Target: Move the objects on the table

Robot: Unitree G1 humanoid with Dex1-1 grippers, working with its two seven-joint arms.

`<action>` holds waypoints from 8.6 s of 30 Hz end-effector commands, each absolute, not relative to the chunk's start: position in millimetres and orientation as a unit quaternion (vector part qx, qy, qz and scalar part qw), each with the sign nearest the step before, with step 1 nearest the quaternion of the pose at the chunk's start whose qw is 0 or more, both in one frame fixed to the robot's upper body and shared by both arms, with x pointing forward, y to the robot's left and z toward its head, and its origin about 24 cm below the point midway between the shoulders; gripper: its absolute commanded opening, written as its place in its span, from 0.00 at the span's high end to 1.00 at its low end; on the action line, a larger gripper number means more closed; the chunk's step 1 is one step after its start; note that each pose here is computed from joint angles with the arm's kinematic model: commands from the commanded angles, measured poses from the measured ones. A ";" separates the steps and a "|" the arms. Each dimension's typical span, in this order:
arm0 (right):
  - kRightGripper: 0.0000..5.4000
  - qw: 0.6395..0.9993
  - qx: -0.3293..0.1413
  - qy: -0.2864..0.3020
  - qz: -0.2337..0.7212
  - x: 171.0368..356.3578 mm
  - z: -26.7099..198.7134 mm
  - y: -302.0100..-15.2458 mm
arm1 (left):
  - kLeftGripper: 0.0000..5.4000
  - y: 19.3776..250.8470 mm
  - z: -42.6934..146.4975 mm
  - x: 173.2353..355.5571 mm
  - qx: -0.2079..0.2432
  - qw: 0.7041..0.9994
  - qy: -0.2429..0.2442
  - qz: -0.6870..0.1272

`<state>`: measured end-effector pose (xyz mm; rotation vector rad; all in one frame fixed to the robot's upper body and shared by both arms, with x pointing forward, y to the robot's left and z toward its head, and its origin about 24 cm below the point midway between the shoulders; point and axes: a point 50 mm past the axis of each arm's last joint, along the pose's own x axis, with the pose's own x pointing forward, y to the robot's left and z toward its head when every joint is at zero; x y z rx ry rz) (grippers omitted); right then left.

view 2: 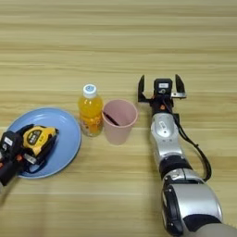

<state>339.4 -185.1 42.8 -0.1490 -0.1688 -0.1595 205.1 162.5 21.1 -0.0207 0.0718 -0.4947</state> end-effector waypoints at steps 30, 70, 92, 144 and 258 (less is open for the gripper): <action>0.00 0.990 -0.077 -0.087 -0.081 340.9 46.6 -185.6 | 0.22 246.7 49.9 303.8 0.065 0.997 -0.051 0.005; 0.00 0.984 -0.077 -0.130 -0.097 335.7 58.9 -195.6 | 0.00 237.8 54.5 326.0 0.017 0.992 -0.125 0.002; 0.00 0.970 0.011 -0.192 0.148 258.1 153.9 -132.5 | 0.00 213.8 31.8 313.7 0.029 0.995 -0.090 -0.007; 0.00 0.951 0.011 -0.065 0.302 254.9 98.0 -62.5 | 0.00 207.7 30.6 313.7 0.029 0.995 -0.092 -0.009; 0.70 0.929 0.017 -0.261 0.263 268.3 223.0 -81.9 | 0.00 206.4 28.9 316.0 0.030 0.996 -0.086 -0.004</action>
